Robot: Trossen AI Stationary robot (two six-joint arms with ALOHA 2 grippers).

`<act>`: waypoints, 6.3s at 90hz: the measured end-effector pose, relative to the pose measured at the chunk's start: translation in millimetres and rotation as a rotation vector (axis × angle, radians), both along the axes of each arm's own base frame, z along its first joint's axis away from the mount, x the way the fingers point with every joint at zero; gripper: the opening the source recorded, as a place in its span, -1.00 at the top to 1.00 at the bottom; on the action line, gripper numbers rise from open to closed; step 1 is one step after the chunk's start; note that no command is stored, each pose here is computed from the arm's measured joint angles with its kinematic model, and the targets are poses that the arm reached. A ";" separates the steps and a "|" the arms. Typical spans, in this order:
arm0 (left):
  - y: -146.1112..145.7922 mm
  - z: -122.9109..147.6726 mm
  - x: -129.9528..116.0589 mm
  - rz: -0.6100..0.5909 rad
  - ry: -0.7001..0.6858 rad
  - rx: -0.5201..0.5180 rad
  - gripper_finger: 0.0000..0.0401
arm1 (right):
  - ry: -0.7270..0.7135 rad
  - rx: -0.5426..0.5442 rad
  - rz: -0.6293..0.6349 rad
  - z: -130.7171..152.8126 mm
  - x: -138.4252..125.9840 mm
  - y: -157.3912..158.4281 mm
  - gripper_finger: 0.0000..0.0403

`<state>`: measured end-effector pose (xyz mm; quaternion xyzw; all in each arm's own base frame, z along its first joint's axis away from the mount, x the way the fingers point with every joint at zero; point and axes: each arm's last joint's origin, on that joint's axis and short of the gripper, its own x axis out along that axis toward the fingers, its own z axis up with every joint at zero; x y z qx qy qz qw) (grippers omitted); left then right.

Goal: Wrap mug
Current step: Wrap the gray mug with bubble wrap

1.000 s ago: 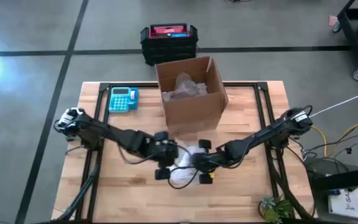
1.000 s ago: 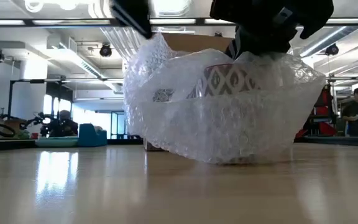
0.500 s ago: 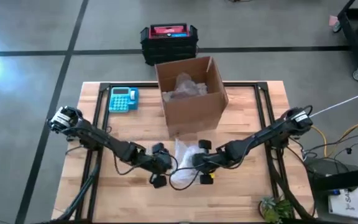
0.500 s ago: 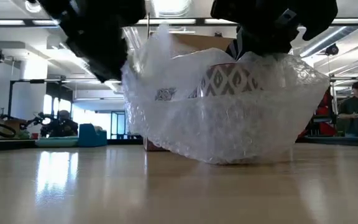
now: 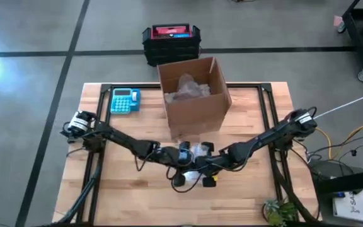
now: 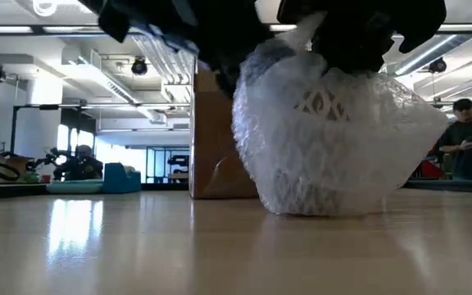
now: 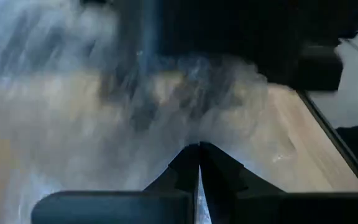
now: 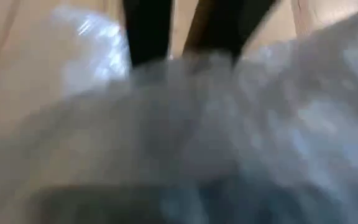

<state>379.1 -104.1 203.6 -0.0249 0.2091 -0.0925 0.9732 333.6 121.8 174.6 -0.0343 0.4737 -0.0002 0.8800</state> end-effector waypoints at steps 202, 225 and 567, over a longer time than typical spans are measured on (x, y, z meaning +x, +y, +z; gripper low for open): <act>9.0 -23.8 3.5 0.165 0.070 -0.027 0.98 | 0.295 0.027 0.138 22.5 25.6 11.2 1.00; 8.9 -23.5 3.8 0.162 0.062 -0.029 0.98 | 0.357 -0.016 0.121 -5.6 30.4 9.8 1.00; 3.3 -15.8 -15.2 0.039 0.214 -0.028 0.99 | 0.351 -0.111 -0.020 21.1 -31.5 7.2 1.00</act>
